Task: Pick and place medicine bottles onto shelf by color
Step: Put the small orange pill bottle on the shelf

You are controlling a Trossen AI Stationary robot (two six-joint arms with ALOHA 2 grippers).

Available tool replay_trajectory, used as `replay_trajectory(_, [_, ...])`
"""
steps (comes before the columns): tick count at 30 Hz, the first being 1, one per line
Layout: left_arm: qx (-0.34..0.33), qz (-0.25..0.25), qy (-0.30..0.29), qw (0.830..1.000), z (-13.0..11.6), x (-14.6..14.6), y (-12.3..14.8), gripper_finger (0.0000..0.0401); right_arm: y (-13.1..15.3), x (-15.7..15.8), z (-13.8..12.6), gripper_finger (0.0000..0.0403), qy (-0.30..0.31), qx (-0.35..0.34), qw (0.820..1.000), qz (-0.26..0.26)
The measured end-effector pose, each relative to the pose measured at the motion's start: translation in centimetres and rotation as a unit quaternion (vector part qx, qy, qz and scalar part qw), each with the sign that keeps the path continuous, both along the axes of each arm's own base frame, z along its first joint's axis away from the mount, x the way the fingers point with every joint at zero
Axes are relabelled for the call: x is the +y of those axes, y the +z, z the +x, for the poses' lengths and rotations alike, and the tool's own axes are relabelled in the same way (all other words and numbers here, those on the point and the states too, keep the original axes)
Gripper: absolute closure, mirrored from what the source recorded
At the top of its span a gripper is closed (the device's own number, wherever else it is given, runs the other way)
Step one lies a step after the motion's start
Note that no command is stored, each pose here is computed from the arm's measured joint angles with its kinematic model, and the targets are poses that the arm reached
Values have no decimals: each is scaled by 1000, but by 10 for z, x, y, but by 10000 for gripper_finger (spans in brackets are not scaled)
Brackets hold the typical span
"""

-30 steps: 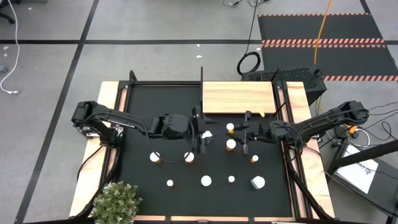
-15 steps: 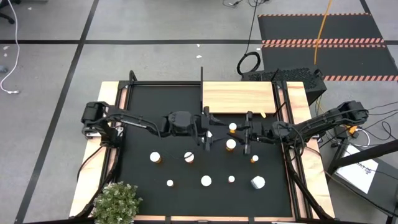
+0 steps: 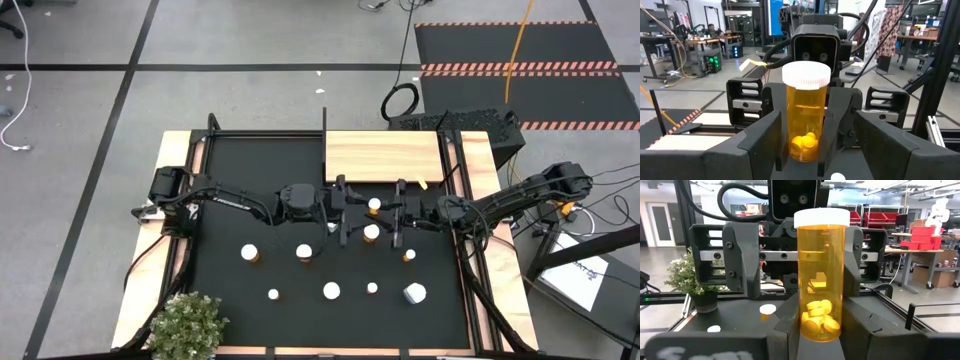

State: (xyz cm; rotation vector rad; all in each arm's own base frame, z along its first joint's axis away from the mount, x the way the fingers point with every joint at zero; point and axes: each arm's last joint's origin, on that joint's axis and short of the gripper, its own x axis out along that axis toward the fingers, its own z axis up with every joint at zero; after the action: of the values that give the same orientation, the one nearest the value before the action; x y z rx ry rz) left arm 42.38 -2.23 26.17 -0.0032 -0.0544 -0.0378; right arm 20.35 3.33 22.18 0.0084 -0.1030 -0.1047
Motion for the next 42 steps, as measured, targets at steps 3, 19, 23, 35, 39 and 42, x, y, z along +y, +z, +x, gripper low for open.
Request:
replay_trajectory(3, [2, 9, 1, 1000, 0, 1, -1, 151, -1, 0, 1, 303, -1, 3, 1000, -1])
replay_trajectory(19, [19, 26, 6, 999, 4, 6, -11, 194, -4, 1, 6, 303, -4, -4, 1000, -9])
replay_trajectory(23, [19, 29, 7, 999, 3, 7, -8, 206, -4, 1, 6, 303, -3, -4, 1000, -10])
replay_trajectory(35, [13, 47, 17, 999, 1, 8, -3, 159, -5, 1, 6, 303, -4, 0, 1000, -11])
replay_trajectory(39, [10, 49, 10, 999, 1, 8, -3, 179, -5, 1, 6, 303, -4, -1, 1000, -11])
replay_trajectory(42, [8, 49, 2, 999, 1, 8, -2, 196, -4, 1, 6, 303, -3, -1, 1000, -11])
